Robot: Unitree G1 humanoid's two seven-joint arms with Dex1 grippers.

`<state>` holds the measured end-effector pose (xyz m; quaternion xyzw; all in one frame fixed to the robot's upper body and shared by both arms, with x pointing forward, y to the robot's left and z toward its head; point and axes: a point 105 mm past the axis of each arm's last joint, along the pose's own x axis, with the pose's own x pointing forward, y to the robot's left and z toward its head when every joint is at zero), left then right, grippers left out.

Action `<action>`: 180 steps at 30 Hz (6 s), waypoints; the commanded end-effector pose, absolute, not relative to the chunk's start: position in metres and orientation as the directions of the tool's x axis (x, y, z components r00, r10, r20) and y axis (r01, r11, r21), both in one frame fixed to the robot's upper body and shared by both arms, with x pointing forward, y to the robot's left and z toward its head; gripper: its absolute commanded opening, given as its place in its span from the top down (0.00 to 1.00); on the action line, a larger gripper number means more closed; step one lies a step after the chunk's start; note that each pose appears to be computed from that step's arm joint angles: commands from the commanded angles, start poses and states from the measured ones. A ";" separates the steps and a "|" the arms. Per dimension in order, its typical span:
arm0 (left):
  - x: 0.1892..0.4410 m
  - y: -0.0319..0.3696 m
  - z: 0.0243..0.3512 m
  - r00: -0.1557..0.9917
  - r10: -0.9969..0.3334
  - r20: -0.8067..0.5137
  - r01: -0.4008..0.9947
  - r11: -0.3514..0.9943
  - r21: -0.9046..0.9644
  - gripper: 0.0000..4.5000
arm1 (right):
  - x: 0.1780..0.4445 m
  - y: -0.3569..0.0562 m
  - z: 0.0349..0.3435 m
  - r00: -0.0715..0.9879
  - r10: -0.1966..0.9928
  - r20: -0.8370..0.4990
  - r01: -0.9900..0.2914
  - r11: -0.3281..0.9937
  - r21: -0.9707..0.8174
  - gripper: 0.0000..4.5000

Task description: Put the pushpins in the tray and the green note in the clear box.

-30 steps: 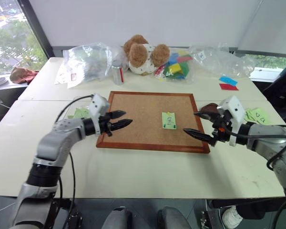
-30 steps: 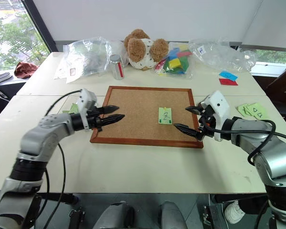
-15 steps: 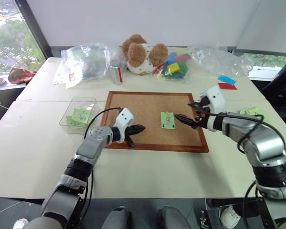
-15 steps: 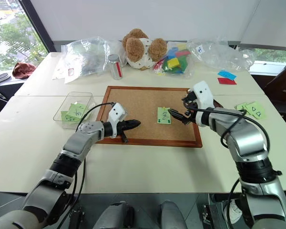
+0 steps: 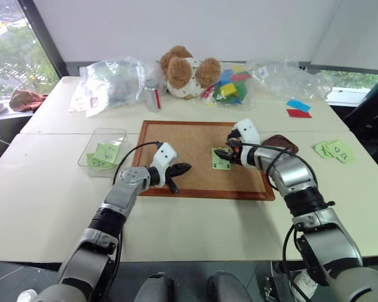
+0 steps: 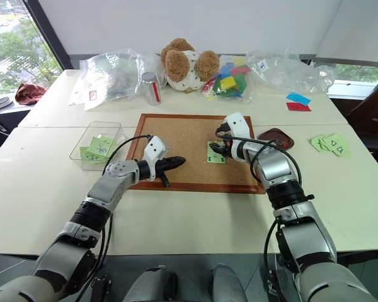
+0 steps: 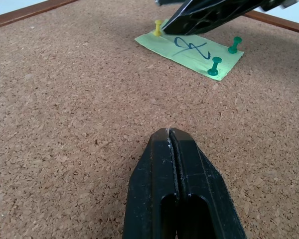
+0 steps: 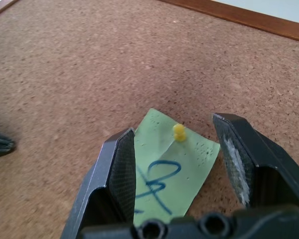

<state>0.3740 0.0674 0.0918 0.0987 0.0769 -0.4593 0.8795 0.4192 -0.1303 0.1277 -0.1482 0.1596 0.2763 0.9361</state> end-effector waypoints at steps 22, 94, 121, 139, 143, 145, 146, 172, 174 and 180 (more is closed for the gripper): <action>0.369 0.084 0.062 0.592 -0.733 -0.335 0.796 0.597 0.100 1.00 | 0.432 -0.124 0.152 0.808 0.507 -0.301 -0.567 0.807 -0.162 0.98; 0.360 0.086 0.055 0.565 -0.733 -0.378 0.811 0.579 0.089 1.00 | 0.359 -0.136 0.137 0.777 0.538 -0.326 -0.593 0.800 -0.091 0.39; 0.355 0.086 0.042 0.546 -0.725 -0.419 0.817 0.572 0.074 1.00 | 0.358 -0.145 0.183 0.814 0.528 -0.241 -0.568 0.810 -0.146 0.98; 0.355 0.084 0.042 0.534 -0.731 -0.424 0.827 0.557 0.080 1.00 | 0.433 -0.287 0.177 0.976 0.045 -0.212 -0.065 0.994 -0.091 0.98; 0.355 0.086 0.043 0.541 -0.727 -0.424 0.822 0.563 0.083 1.00 | 0.437 -0.300 0.157 0.965 -0.007 -0.263 -0.019 0.995 -0.098 0.98; 0.355 0.086 0.043 0.544 -0.725 -0.423 0.820 0.567 0.083 1.00 | 0.438 -0.302 0.152 0.963 -0.010 -0.271 -0.014 0.996 -0.087 0.98; 0.355 0.087 0.043 0.545 -0.724 -0.423 0.819 0.568 0.082 1.00 | 0.439 -0.302 0.150 0.962 -0.010 -0.273 -0.012 0.997 -0.080 0.98; 0.354 0.089 0.043 0.547 -0.721 -0.426 0.817 0.571 0.082 1.00 | 0.437 -0.294 0.164 0.963 0.076 -0.258 -0.095 0.993 -0.065 0.01; 0.354 0.089 0.042 0.547 -0.721 -0.426 0.817 0.571 0.082 1.00 | 0.434 -0.276 0.176 0.956 0.170 -0.240 -0.194 0.977 -0.084 0.01; 0.354 0.090 0.043 0.549 -0.721 -0.422 0.816 0.572 0.084 1.00 | 0.390 -0.177 0.187 0.820 0.527 -0.224 -0.553 0.830 -0.075 0.01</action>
